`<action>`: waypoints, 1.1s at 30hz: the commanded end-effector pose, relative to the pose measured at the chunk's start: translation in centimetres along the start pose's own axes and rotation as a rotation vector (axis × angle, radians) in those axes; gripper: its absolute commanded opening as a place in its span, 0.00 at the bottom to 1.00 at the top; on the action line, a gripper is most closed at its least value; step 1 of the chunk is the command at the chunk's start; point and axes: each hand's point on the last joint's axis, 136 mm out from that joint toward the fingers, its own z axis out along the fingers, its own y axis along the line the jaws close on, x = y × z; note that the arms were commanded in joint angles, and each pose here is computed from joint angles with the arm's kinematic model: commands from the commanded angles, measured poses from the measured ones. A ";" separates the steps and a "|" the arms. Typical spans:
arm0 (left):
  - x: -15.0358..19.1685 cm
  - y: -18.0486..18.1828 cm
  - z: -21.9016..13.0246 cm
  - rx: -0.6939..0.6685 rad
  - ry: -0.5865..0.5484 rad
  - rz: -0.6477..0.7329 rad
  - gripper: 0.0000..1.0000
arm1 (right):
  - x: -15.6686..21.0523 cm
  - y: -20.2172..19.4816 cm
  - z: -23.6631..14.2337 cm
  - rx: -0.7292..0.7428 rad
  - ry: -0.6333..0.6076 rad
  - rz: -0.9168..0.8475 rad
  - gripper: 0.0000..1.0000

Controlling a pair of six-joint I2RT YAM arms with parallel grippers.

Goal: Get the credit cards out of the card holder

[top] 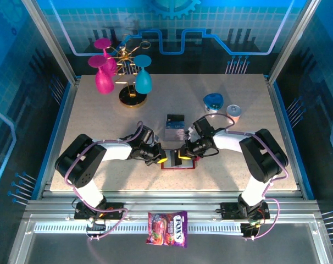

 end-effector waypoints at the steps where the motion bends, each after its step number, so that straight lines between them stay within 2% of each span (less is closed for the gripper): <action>1: 1.7 3.8 0.4 -0.118 0.049 -0.049 0.02 | 0.6 -1.6 -1.1 0.073 0.004 -0.001 0.12; 15: 1.7 3.6 0.2 -0.114 0.046 -0.047 0.03 | 0.9 -2.5 -2.4 0.138 0.002 -0.011 0.11; 17: 1.7 3.5 0.2 -0.111 0.044 -0.047 0.03 | 0.0 -1.5 -2.8 0.127 -0.022 -0.030 0.11; 33: 1.3 2.3 -1.0 -0.094 0.023 -0.025 0.06 | -0.5 0.9 -4.9 0.097 -0.061 -0.077 0.05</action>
